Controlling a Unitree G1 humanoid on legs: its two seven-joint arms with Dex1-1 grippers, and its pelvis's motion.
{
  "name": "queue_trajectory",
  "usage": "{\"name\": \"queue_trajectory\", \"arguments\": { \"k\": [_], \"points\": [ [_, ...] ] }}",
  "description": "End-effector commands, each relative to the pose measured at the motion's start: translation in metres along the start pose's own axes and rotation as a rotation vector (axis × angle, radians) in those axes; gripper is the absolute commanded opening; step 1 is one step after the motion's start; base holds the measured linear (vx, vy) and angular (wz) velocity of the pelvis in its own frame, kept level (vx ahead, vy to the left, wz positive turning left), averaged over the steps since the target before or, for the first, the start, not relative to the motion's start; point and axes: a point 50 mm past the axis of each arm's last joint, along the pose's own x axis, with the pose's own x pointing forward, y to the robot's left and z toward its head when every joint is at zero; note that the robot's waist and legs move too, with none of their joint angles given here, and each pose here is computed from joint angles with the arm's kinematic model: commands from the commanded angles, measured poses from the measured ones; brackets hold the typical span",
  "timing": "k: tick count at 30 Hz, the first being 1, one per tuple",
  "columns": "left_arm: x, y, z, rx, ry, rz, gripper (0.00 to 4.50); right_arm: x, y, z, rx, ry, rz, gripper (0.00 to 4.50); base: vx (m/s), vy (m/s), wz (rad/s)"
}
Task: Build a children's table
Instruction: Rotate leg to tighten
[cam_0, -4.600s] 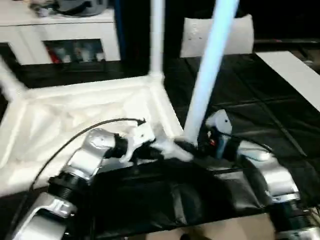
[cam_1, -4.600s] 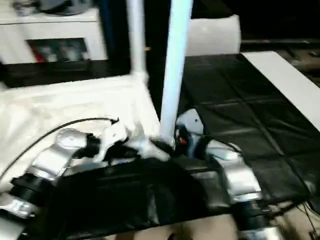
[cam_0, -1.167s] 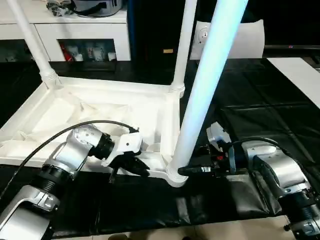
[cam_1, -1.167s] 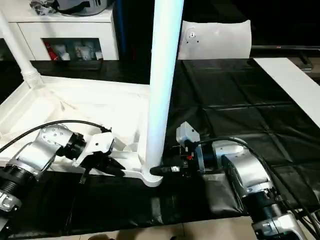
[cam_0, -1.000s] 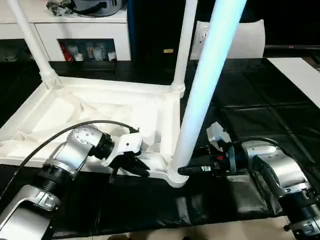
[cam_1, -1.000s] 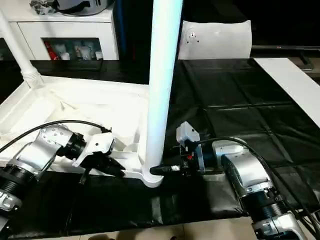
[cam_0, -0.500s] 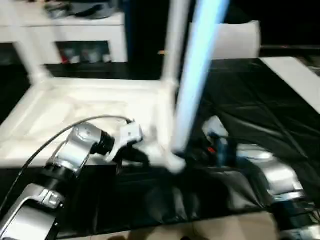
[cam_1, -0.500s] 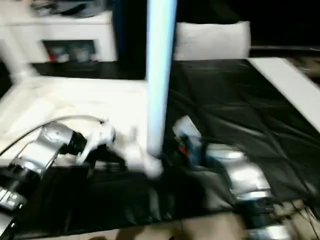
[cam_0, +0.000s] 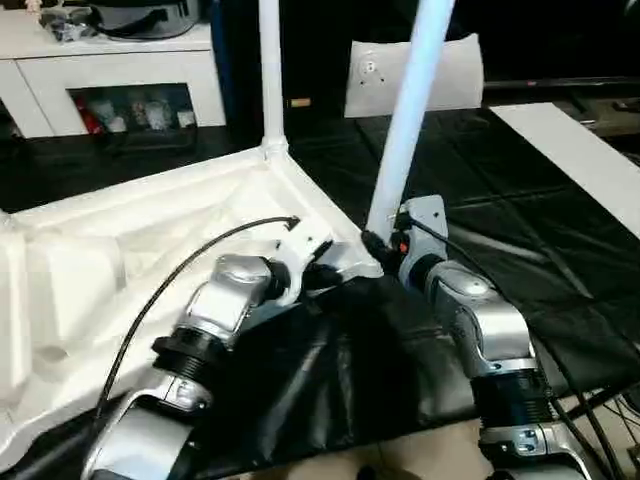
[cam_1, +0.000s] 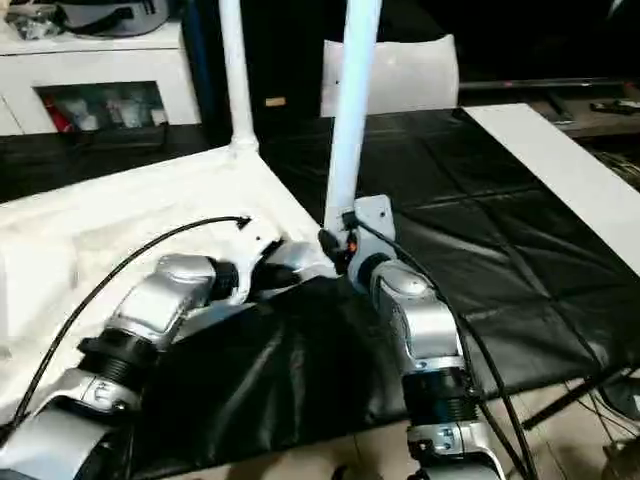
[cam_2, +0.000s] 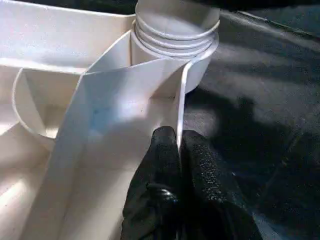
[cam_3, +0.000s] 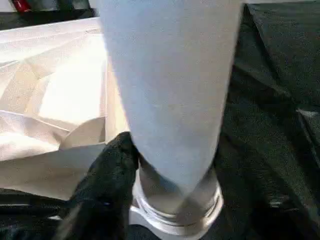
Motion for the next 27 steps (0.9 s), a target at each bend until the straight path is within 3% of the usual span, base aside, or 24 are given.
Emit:
{"name": "queue_trajectory", "arguments": {
  "k": [1, 8, 9, 12, 15, 22, 27],
  "points": [
    [0.006, -0.010, 0.030, 0.093, -0.107, -0.021, 0.00, 0.004, 0.046, -0.003, 0.020, -0.002, 0.262, 2.80, 0.000, 0.000, 0.00],
    [-0.009, -0.006, 0.019, 0.197, -0.101, -0.153, 0.00, -0.016, 0.017, -0.002, -0.078, -0.045, 0.374, 3.43, 0.000, 0.000, 0.00],
    [-0.014, -0.006, 0.016, 0.237, -0.102, -0.214, 0.00, -0.024, 0.007, -0.003, -0.125, -0.035, 0.427, 3.55, 0.000, 0.000, 0.00],
    [-0.022, -0.007, 0.010, 0.282, -0.084, -0.306, 0.00, -0.034, -0.005, -0.004, -0.190, -0.007, 0.502, 3.82, 0.000, 0.000, 0.00],
    [-0.034, -0.006, -0.004, 0.349, 0.013, -0.426, 0.00, -0.048, -0.021, -0.003, -0.274, 0.051, 0.622, 3.82, 0.000, 0.000, 0.00],
    [-0.050, -0.001, -0.015, 0.421, 0.082, -0.581, 0.00, -0.062, -0.029, -0.001, -0.360, 0.118, 0.842, 3.82, 0.000, 0.000, 0.00],
    [-0.058, 0.002, -0.018, 0.460, 0.131, -0.646, 0.00, -0.066, -0.025, -0.002, -0.347, 0.139, 0.960, 3.67, 0.000, 0.000, 0.00]
  ]
}}
